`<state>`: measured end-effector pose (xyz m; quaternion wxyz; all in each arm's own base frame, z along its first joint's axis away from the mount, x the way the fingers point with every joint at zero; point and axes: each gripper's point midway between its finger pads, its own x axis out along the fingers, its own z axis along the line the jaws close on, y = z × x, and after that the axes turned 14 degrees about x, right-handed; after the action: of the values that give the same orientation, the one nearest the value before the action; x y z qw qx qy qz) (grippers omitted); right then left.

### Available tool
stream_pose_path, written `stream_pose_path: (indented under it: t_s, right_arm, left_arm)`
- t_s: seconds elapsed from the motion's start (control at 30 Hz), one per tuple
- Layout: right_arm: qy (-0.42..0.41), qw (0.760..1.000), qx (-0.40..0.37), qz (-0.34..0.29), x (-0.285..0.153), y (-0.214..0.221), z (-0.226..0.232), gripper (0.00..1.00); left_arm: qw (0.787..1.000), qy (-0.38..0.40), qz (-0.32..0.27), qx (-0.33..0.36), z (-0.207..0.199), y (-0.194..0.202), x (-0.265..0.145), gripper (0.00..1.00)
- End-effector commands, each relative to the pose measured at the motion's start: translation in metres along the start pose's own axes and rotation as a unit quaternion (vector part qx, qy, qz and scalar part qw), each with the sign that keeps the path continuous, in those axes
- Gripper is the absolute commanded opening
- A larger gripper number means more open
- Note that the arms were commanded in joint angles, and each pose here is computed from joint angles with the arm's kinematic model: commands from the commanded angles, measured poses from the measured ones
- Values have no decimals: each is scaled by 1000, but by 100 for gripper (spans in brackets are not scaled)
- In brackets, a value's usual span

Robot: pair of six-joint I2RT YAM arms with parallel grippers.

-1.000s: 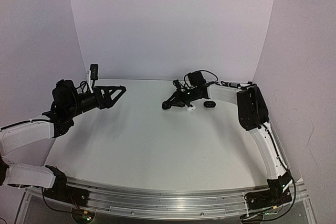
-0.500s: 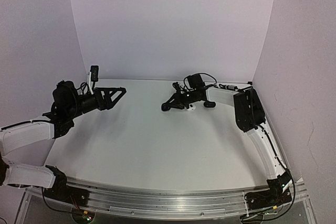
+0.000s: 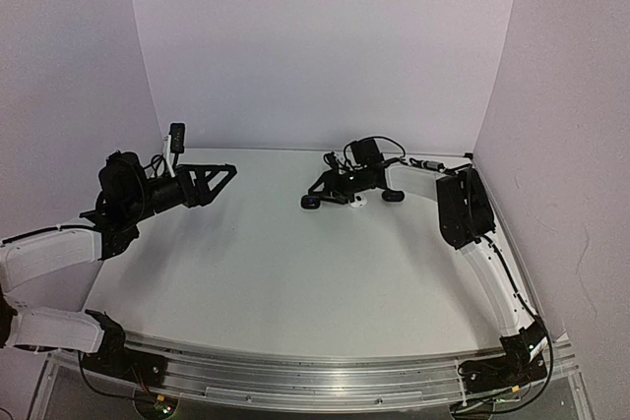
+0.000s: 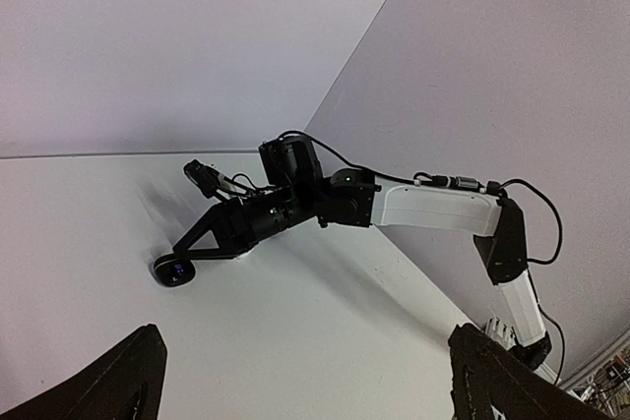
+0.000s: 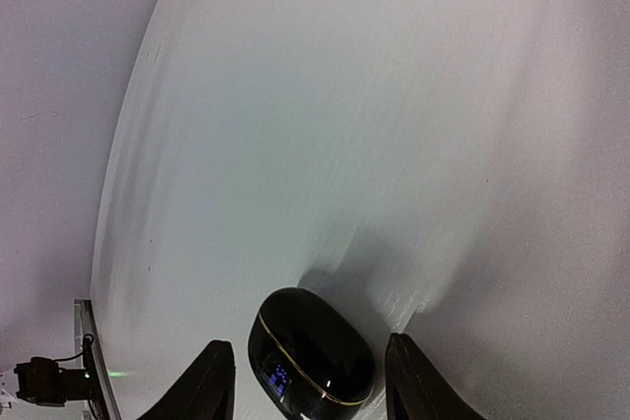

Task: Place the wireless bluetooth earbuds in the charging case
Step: Place the charging case with the earbuds at the center of the board, then reset both arms

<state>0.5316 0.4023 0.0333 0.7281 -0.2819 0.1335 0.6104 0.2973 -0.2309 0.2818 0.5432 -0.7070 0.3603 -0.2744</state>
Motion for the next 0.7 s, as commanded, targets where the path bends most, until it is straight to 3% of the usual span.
stream_pose_path:
  t_s: [0.0, 0.2, 0.37, 0.5, 0.67]
  right_arm:
    - [-8, 999, -29, -31, -12, -21, 24, 52]
    - [-31, 994, -78, -77, -52, -45, 84, 54]
    - [-7, 982, -121, -147, -114, -63, 128, 59]
    - [105, 959, -108, -242, -190, -74, 102, 71]
    - [244, 907, -16, -342, -303, -53, 15, 80]
  left_arm:
    - [1000, 14, -18, 10, -7, -9, -3, 99]
    - [1000, 10, -14, 17, -5, -7, -2, 100]
    - [998, -54, 11, 40, 20, 3, -2, 100]
    - [987, -146, 35, 50, 63, 15, -16, 100]
    - [961, -269, 67, 10, 130, 41, -59, 100]
